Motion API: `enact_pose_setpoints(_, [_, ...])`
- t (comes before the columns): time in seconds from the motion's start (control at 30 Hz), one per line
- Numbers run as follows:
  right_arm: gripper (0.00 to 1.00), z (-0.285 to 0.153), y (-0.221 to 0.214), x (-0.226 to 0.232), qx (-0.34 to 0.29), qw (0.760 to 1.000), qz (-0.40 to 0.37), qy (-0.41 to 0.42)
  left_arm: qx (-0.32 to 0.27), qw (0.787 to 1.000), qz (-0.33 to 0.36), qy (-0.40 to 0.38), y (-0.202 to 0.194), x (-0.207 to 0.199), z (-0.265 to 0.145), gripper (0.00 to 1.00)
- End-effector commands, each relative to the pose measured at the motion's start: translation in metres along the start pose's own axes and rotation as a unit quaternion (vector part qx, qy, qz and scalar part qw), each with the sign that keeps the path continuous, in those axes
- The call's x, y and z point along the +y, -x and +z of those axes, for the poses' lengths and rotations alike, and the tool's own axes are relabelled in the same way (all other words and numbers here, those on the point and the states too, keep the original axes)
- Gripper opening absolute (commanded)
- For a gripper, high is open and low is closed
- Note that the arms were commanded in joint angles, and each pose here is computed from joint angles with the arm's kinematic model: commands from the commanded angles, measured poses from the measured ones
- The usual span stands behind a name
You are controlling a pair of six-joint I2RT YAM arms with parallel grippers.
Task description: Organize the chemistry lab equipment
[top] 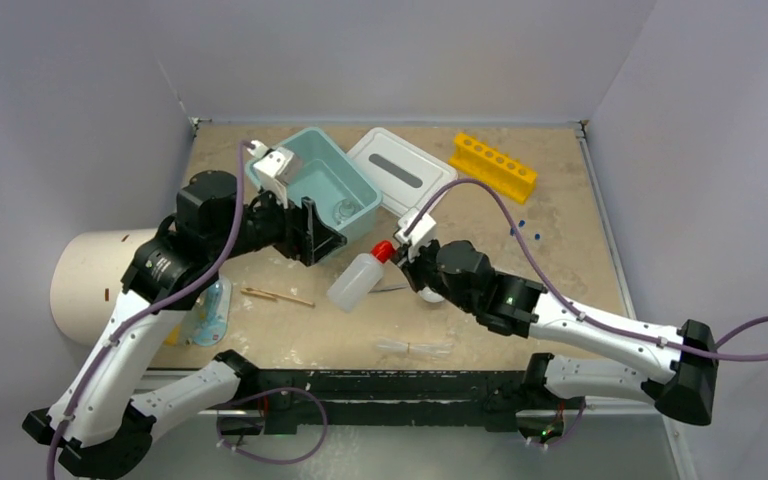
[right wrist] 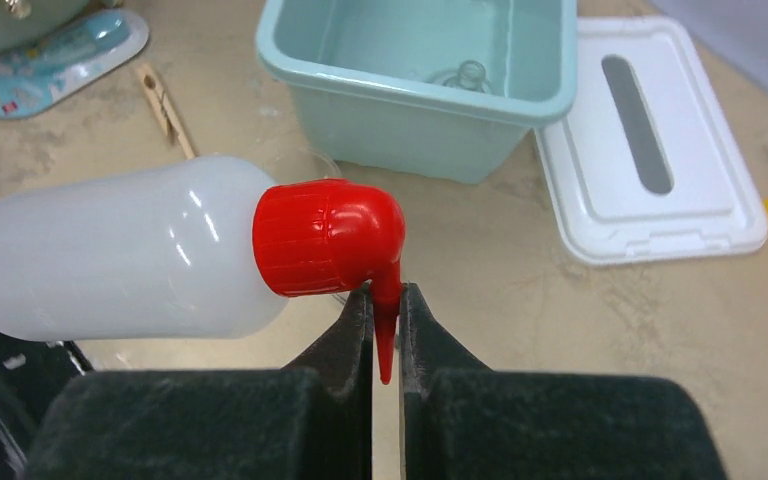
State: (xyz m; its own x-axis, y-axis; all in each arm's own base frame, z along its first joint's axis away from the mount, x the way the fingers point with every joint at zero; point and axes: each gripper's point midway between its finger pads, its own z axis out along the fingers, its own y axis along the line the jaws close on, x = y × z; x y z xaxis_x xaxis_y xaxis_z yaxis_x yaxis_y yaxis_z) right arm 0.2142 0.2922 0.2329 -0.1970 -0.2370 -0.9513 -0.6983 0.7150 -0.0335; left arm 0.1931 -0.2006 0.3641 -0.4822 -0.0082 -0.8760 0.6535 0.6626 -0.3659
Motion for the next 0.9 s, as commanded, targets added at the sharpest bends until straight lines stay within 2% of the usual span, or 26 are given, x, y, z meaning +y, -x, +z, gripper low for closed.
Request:
enact_pose_setpoints(0.0, [0.0, -0.016, 0.057, 0.013, -0.098, 0.987, -0.127, 0.028, 0.061, 0.997, -0.001, -0.049, -0.025, -0.012, 0.001, 0.71])
enact_pose_setpoints(0.23, [0.0, -0.029, 0.081, 0.047, -0.171, 0.939, -0.284, 0.096, 0.127, 0.985, -0.03, -0.115, -0.062, -0.024, 0.01, 0.7])
enact_pose_setpoints(0.4, [0.0, -0.021, 0.086, 0.07, -0.158, 0.92, -0.333, 0.129, 0.139, 0.98, -0.038, -0.138, -0.066, -0.03, 0.01, 0.69])
enact_pose_setpoints(0.6, [0.0, -0.015, 0.087, 0.085, -0.162, 0.91, -0.358, 0.131, 0.152, 0.977, -0.041, -0.146, -0.072, -0.032, 0.009, 0.68])
enact_pose_setpoints(0.87, [0.0, -0.015, 0.089, 0.095, -0.161, 0.908, -0.368, 0.12, 0.175, 0.98, -0.037, -0.086, -0.087, -0.009, 0.014, 0.62])
